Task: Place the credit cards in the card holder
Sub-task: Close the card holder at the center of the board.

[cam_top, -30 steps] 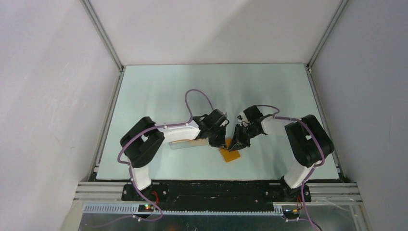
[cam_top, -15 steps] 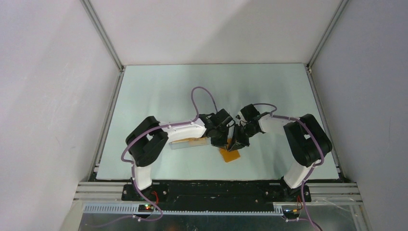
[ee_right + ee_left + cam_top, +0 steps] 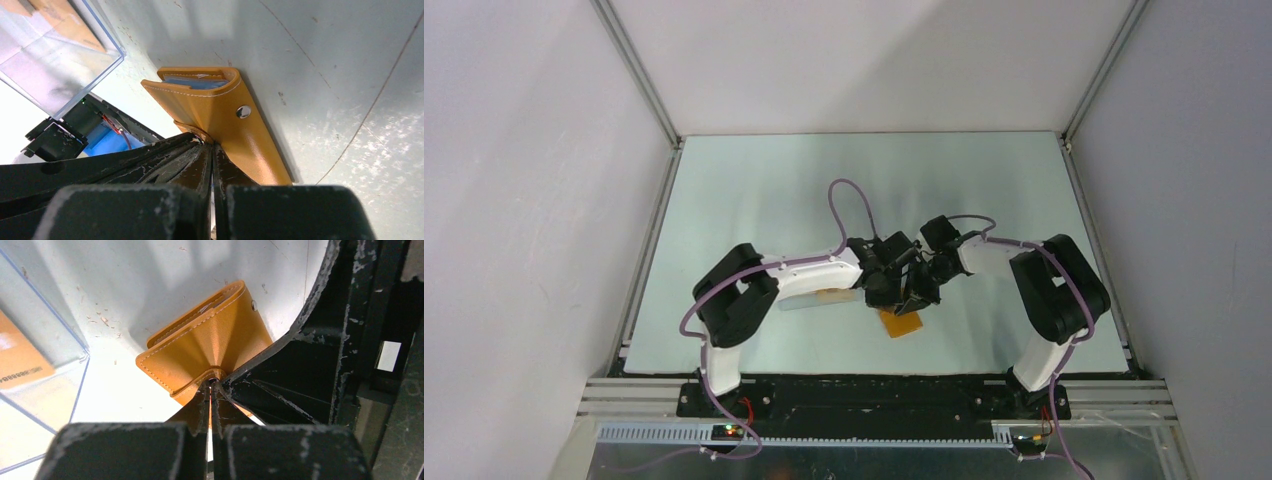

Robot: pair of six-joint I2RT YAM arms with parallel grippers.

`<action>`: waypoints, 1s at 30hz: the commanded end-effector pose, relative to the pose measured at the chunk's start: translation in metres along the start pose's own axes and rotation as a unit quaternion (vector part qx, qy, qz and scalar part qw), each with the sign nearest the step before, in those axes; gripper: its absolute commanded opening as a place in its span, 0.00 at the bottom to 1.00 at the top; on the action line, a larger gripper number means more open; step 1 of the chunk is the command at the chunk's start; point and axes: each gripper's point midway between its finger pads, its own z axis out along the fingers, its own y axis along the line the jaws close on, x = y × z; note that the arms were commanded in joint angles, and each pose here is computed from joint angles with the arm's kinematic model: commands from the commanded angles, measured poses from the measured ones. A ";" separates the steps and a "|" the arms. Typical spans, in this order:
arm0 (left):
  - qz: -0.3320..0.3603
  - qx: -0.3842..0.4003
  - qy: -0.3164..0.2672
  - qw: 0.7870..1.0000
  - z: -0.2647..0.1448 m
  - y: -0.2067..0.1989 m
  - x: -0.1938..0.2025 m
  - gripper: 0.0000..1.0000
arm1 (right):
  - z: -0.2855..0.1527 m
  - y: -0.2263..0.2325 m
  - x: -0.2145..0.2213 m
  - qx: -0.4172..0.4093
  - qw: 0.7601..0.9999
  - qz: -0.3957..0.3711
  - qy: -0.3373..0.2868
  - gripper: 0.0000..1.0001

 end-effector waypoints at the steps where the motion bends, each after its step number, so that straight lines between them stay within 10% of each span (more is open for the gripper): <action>1: -0.001 -0.102 0.106 0.989 0.029 0.042 0.072 0.00 | 0.052 -0.063 -0.002 0.126 0.991 -0.023 -0.032 0.00; 15: 0.001 -0.145 0.145 0.979 0.039 0.051 0.089 0.00 | 0.027 -0.025 0.000 0.010 0.999 -0.022 -0.035 0.02; 30: 0.031 -0.085 0.006 0.996 0.008 0.006 0.015 0.00 | -0.051 0.008 -0.007 -0.037 0.991 -0.050 -0.119 0.17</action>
